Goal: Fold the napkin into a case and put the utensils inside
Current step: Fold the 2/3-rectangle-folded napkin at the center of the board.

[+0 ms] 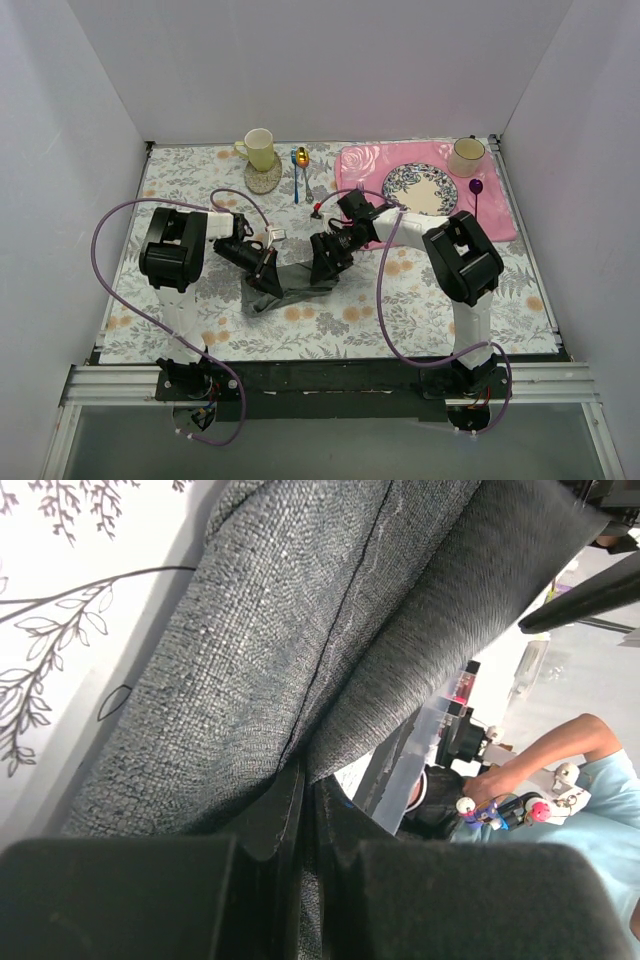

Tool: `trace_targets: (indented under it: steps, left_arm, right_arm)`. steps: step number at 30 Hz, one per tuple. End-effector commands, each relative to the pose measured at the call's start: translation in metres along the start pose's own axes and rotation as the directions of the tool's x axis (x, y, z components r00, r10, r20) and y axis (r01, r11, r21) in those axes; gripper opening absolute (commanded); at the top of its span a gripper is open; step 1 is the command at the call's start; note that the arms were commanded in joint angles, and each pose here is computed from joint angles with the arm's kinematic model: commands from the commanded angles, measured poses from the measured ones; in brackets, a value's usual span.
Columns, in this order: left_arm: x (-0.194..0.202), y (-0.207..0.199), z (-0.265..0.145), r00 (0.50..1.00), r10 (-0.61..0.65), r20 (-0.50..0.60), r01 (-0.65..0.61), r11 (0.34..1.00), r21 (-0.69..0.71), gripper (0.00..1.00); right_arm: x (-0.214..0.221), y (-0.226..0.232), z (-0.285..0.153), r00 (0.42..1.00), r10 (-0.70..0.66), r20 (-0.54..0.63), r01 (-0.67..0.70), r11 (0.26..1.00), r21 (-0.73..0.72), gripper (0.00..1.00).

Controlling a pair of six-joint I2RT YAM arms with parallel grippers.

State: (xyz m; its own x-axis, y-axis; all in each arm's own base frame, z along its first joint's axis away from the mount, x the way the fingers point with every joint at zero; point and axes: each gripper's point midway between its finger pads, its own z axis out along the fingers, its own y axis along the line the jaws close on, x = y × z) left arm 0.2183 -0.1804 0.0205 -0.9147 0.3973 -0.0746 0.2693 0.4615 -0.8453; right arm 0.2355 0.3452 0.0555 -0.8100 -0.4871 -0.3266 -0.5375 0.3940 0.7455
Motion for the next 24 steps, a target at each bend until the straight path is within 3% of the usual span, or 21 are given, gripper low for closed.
trace_targets:
  steps: [1,5,16,24]
  left_arm:
    - [0.0,0.033,-0.001,0.999,0.039,-0.035,-0.043,0.992,-0.115,0.0]
    - [-0.001,0.035,-0.003,0.999,0.03,-0.037,-0.034,0.993,-0.114,0.0]
    - [-0.005,0.037,-0.004,0.999,0.001,-0.034,-0.005,0.995,-0.098,0.0]
    - [-0.006,0.037,-0.005,1.0,-0.009,-0.026,0.007,0.996,-0.091,0.0]
  right_arm:
    - [-0.02,0.017,-0.02,0.984,-0.172,0.039,0.172,0.985,0.005,0.84]
    - [-0.025,0.018,-0.026,0.945,-0.324,0.036,0.324,0.946,0.024,0.84]
    - [-0.013,0.036,-0.015,0.807,-0.591,-0.019,0.591,0.806,0.029,0.83]
    - [0.0,0.028,-0.004,0.779,-0.62,-0.091,0.623,0.782,0.011,0.83]
